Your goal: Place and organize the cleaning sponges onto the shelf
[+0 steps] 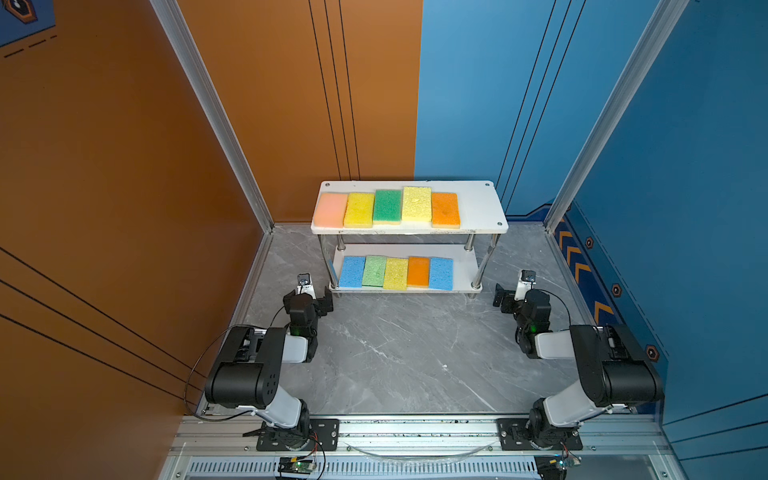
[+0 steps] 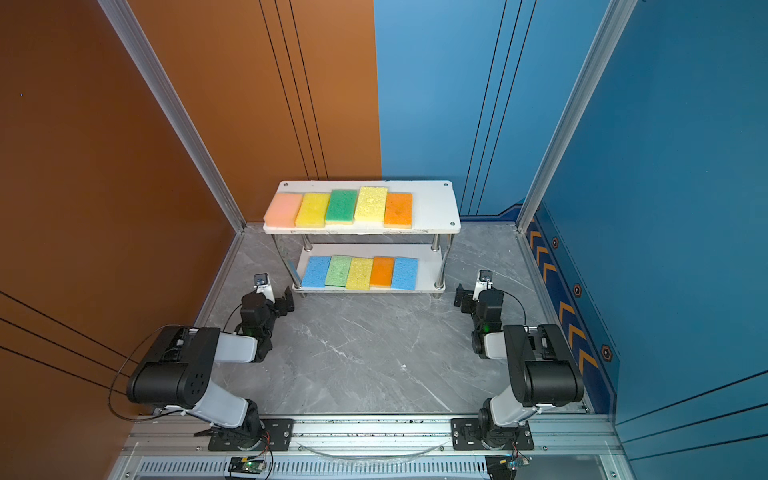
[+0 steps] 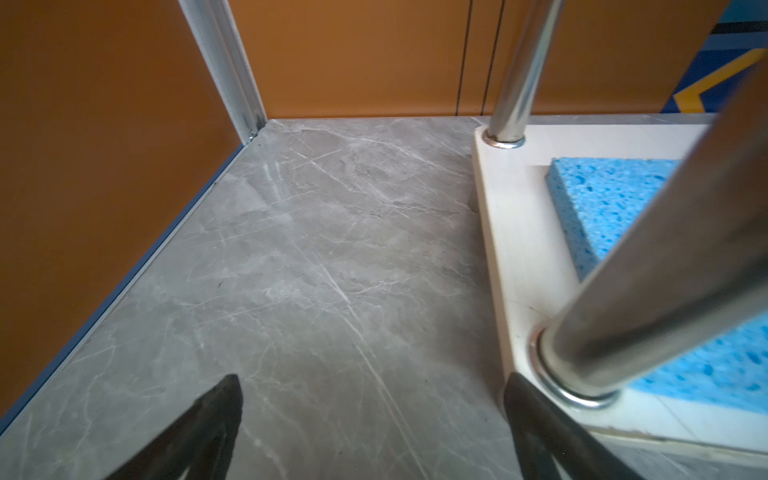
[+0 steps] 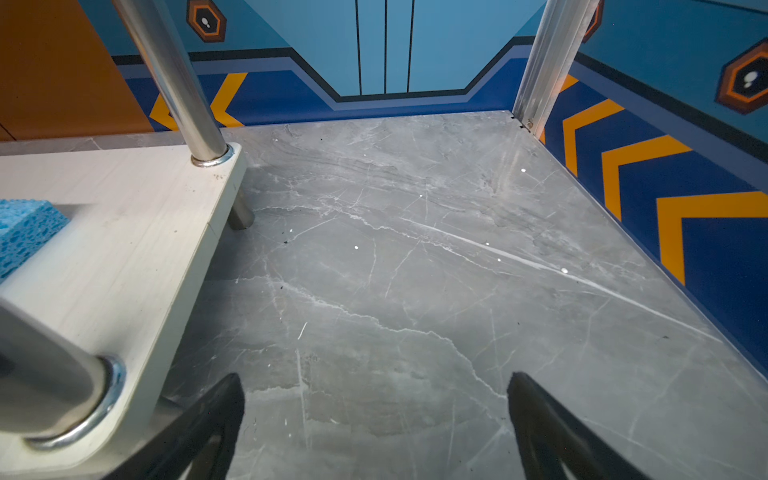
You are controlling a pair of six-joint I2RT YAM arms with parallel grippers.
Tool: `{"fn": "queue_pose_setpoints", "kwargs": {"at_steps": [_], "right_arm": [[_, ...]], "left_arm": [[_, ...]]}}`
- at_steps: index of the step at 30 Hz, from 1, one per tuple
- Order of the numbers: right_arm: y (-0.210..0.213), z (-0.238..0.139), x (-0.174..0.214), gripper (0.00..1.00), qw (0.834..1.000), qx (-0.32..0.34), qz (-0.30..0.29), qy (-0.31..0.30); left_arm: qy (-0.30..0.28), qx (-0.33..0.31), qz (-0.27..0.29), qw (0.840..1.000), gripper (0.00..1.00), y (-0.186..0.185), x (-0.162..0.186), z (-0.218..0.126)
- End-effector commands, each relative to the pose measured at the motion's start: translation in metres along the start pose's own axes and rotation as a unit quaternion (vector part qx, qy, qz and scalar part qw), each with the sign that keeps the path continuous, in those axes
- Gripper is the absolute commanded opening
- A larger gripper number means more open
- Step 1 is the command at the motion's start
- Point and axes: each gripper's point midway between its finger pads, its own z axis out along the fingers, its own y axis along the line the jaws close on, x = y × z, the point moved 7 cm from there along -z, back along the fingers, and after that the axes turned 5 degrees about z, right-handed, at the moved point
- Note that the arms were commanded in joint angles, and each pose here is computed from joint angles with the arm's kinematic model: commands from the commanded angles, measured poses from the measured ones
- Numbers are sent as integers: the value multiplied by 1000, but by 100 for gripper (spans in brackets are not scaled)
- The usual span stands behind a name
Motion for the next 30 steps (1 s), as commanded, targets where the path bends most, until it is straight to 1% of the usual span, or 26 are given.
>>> {"fn": "queue_pose_setpoints", "kwargs": {"at_steps": [1,3,4,6,8,14,30], "right_arm": [[1,-1,-5,100,1000,-3,7,-2],[1,-1,-5,100,1000,-3,6,-3],[1,-1,-5,100,1000,-2,6,-3],[1,-1,-4,100,1000,-2,6,-3],[1,-1,-5,100,1000,-2,7,-3],[1,-1,-5,100,1000,-3,6,-3],[1,-1,-4,100,1000,-2,6,-2]], "left_arm": [[-4,49,22,999,98,-11,-4,3],[-3,42,18,999,98,-9,-5,4],[-1,25,12,1000,98,-6,-4,4],[4,-32,-11,999,98,6,-2,3],[4,-49,-21,999,98,10,-2,1],[4,-52,-8,999,98,6,-3,2],[4,-52,-7,999,98,6,-2,2]]}}
